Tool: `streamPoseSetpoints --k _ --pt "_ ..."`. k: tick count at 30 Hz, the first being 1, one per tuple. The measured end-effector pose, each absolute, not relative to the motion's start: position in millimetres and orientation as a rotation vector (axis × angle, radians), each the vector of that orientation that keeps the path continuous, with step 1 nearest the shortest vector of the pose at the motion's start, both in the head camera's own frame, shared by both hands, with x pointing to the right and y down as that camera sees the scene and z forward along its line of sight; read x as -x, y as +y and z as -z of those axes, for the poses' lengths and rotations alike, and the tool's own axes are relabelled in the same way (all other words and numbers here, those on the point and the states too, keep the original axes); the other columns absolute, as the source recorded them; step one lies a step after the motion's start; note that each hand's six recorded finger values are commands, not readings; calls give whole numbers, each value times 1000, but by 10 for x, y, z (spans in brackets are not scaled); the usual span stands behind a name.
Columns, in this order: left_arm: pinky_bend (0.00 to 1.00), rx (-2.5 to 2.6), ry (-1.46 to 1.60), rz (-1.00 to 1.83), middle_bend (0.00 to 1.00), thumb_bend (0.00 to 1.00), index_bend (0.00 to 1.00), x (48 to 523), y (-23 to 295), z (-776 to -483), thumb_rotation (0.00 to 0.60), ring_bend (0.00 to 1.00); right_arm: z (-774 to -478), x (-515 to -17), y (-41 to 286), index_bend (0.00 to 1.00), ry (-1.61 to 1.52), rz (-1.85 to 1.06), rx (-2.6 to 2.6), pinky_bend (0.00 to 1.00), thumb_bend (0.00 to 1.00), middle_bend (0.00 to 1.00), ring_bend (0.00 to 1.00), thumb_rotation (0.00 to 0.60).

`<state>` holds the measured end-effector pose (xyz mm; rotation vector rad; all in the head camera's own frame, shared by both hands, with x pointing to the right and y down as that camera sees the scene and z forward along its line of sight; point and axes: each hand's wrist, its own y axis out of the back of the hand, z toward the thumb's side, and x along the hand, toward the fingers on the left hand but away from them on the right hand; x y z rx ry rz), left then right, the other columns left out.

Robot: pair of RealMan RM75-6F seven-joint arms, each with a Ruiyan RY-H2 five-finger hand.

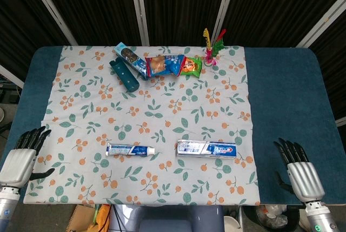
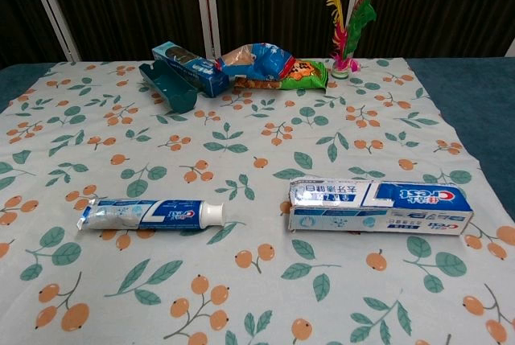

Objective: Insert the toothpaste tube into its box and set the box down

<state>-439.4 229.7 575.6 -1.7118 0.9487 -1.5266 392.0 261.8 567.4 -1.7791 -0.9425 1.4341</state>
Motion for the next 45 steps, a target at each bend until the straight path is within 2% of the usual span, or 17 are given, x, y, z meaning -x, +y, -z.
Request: streamPoseSetpoints --k 11,16,24,37,45 --pt "0 1713 953 1522 0 0 0 4394 2297 -5754 600 0 -5678 -3919 2626 0 -942 -1435 1781 0 416 0 0 600" --pt "0 1720 960 1530 0 0 0 4402 2302 -5764 600 0 -5691 -3884 2631 0 -949 -1435 1804 0 318 0 0 600" --pt "0 1729 968 1531 0 0 0 4398 2302 -5759 600 0 -5762 -3690 2526 0 -953 -1410 1878 0 310 0 0 600" --pt "0 1754 955 1528 0 0 0 4376 2301 -5784 600 0 -6191 -2707 2183 0 -835 -1374 2082 0 310 0 0 600" --pt "0 1776 952 1534 0 0 0 4381 2299 -5798 600 0 -6486 -2109 2096 0 -775 -1380 2148 0 309 31 0 600"
